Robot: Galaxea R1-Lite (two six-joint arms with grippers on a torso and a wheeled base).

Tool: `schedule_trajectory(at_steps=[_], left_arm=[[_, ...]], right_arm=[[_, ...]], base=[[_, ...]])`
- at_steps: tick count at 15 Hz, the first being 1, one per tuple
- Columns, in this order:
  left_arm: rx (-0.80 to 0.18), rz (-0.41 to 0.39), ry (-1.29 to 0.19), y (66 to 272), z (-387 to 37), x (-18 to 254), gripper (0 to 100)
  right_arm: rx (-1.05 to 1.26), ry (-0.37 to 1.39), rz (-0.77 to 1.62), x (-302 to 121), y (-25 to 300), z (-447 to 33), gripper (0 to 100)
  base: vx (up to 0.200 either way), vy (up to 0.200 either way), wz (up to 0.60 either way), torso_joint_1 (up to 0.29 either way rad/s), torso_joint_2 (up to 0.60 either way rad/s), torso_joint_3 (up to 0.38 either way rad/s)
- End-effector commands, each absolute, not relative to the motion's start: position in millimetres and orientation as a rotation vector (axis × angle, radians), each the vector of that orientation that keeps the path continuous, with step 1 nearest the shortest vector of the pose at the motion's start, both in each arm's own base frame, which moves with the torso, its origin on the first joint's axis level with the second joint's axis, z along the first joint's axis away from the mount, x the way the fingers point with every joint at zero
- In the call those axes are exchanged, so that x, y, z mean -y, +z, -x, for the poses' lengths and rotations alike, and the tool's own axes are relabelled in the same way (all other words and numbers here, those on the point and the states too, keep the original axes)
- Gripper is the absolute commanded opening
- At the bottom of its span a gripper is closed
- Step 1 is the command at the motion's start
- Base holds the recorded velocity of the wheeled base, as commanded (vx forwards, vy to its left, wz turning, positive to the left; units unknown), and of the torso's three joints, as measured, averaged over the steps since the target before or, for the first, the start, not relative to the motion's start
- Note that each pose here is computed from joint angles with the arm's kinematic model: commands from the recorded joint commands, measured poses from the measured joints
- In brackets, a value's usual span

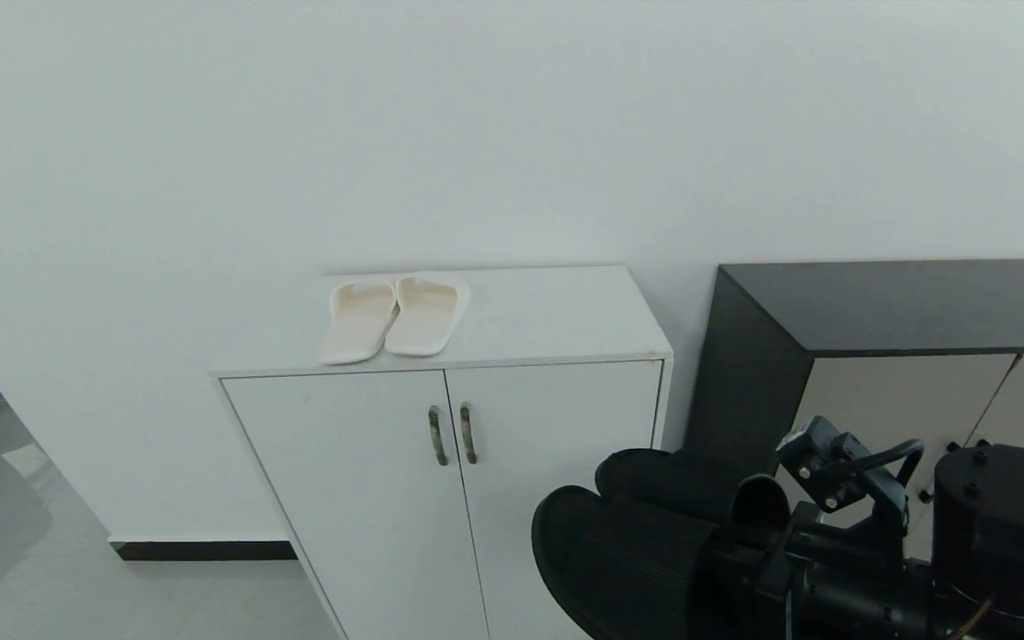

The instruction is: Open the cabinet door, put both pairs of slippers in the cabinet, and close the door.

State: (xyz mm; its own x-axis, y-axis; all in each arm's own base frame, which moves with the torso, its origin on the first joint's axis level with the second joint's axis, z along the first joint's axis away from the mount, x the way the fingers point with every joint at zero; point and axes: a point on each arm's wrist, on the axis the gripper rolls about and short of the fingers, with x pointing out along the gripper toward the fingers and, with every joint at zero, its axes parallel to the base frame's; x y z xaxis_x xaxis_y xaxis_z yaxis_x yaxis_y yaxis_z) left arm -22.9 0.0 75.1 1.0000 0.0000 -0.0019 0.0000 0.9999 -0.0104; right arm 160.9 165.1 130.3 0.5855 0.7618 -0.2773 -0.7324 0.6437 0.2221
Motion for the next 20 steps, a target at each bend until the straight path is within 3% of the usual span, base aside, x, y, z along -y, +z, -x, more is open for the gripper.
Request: schedule_trajectory(at_steps=[1, 10, 16, 17, 18, 19, 20], left_arm=[[-0.003, 0.011, 0.0, 75, 23, 0, 100], [-0.003, 0.009, -0.002, 75, 23, 0, 100], [-0.071, -0.023, 0.013, 80, 17, 0, 100], [-0.049, -0.016, 0.013, 87, 18, 0, 100], [0.065, 0.097, 0.006, 141, 24, 0, 100], [0.058, 0.115, -0.036, 166, 18, 0, 100], [0.017, 0.088, -0.11, 177, 8, 2, 100]], right_arm=[[-0.365, 0.873, -0.086, -165, 130, -161, 0], [-0.368, 0.876, -0.07, -165, 128, -160, 0], [-0.362, 0.883, -0.055, -165, 128, -159, 0], [-0.364, 0.883, -0.052, -165, 127, -159, 0], [-0.366, 0.883, -0.05, -165, 127, -158, 0], [-0.366, 0.883, -0.05, -165, 127, -158, 0], [-0.368, 0.883, -0.049, -164, 126, -158, 0]], base=[[0.0, 0.0, 0.0, -0.237, 0.53, 0.286], [0.0, 0.0, 0.0, -0.219, 0.51, 0.283], [0.0, 0.0, 0.0, -0.185, 0.47, 0.29], [0.0, 0.0, 0.0, -0.163, 0.46, 0.29], [0.0, 0.0, 0.0, -0.154, 0.48, 0.3], [0.0, 0.0, 0.0, -0.163, 0.47, 0.3], [0.0, 0.0, 0.0, -0.134, 0.45, 0.32]])
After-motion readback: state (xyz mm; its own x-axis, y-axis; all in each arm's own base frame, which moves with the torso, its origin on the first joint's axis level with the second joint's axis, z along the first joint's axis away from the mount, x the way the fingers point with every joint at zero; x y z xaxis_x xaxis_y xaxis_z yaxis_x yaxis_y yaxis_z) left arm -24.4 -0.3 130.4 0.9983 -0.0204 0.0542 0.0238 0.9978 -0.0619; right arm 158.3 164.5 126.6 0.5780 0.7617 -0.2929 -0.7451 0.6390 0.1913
